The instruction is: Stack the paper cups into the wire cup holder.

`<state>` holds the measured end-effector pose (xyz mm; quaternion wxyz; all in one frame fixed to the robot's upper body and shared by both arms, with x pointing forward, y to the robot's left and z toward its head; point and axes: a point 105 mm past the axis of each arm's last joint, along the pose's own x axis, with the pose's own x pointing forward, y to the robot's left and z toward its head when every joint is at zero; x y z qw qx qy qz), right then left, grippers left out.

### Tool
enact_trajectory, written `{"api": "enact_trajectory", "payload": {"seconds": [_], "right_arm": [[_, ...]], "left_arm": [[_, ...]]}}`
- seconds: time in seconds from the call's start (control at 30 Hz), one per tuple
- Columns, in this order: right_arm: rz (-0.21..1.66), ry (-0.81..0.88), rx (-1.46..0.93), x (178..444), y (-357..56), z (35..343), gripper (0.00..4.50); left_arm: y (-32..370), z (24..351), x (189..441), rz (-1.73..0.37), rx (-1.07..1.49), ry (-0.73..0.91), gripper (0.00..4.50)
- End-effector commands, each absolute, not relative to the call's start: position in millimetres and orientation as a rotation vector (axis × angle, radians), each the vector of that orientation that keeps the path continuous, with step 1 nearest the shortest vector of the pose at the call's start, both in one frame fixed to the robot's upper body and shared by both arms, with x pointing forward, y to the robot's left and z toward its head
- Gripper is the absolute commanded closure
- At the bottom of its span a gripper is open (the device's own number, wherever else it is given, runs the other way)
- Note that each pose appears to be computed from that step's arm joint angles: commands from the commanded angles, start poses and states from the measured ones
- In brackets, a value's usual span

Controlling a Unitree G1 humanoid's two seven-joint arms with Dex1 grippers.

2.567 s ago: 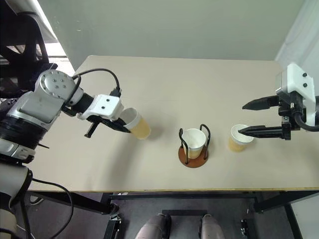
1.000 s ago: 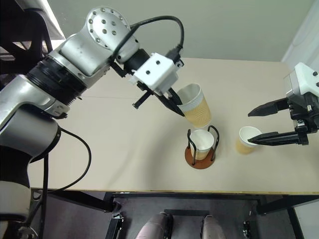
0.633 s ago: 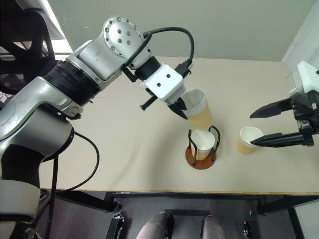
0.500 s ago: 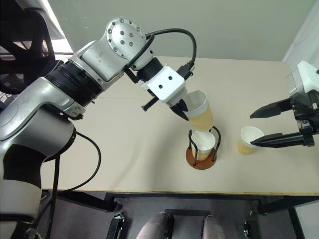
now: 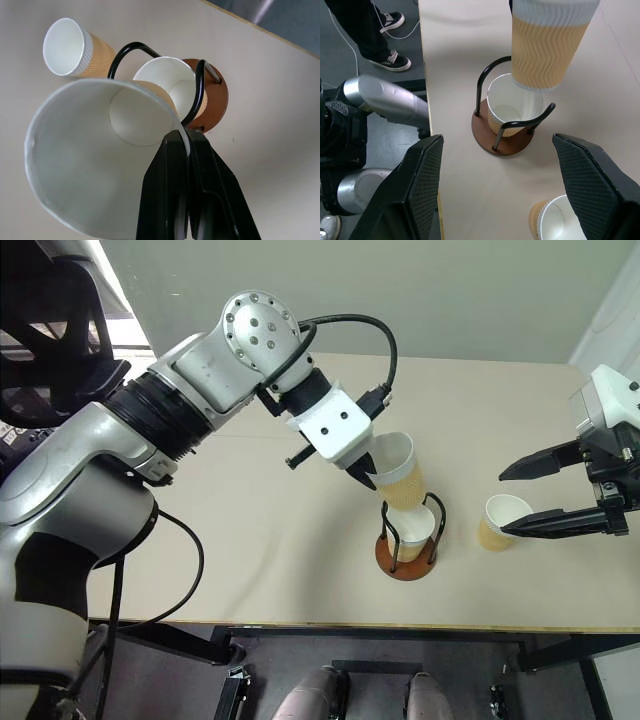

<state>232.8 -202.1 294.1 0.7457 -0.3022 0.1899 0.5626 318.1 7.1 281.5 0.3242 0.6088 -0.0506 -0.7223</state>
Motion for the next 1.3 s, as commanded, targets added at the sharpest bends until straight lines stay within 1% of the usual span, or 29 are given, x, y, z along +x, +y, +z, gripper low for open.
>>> {"api": "enact_trajectory", "payload": {"seconds": [0.03, 0.63, 1.0, 1.03, 1.07, 1.1, 1.3], "right_arm": [[1.21, 0.389, -0.69, 229.8, -203.1, 303.1, 0.97], [1.19, 0.39, -0.699, 230.8, -206.5, 302.1, 0.97], [1.186, 0.389, -0.699, 231.6, -206.1, 300.9, 0.97], [1.184, 0.389, -0.699, 231.8, -206.4, 301.1, 0.97], [1.181, 0.388, -0.7, 232.0, -206.7, 301.3, 0.97], [1.179, 0.388, -0.7, 232.1, -206.9, 301.4, 0.97], [1.173, 0.385, -0.699, 232.7, -207.1, 301.5, 0.97]], "left_arm": [[6.5, 283.2, 314.5, -1.92, 1.622, -0.147, 4.48], [0.3, 272.5, 310.9, -1.97, 1.639, -0.153, 4.48], [0.4, 267.4, 311.0, -1.99, 1.63, -0.125, 4.48], [0.5, 267.2, 312.6, -1.983, 1.636, -0.121, 4.09], [0.6, 267.2, 313.8, -1.977, 1.645, -0.117, 3.87], [0.0, 267.6, 314.3, -1.974, 1.649, -0.119, 3.52], [-2.0, 269.5, 316.2, -1.963, 1.663, -0.131, 1.34]]}}
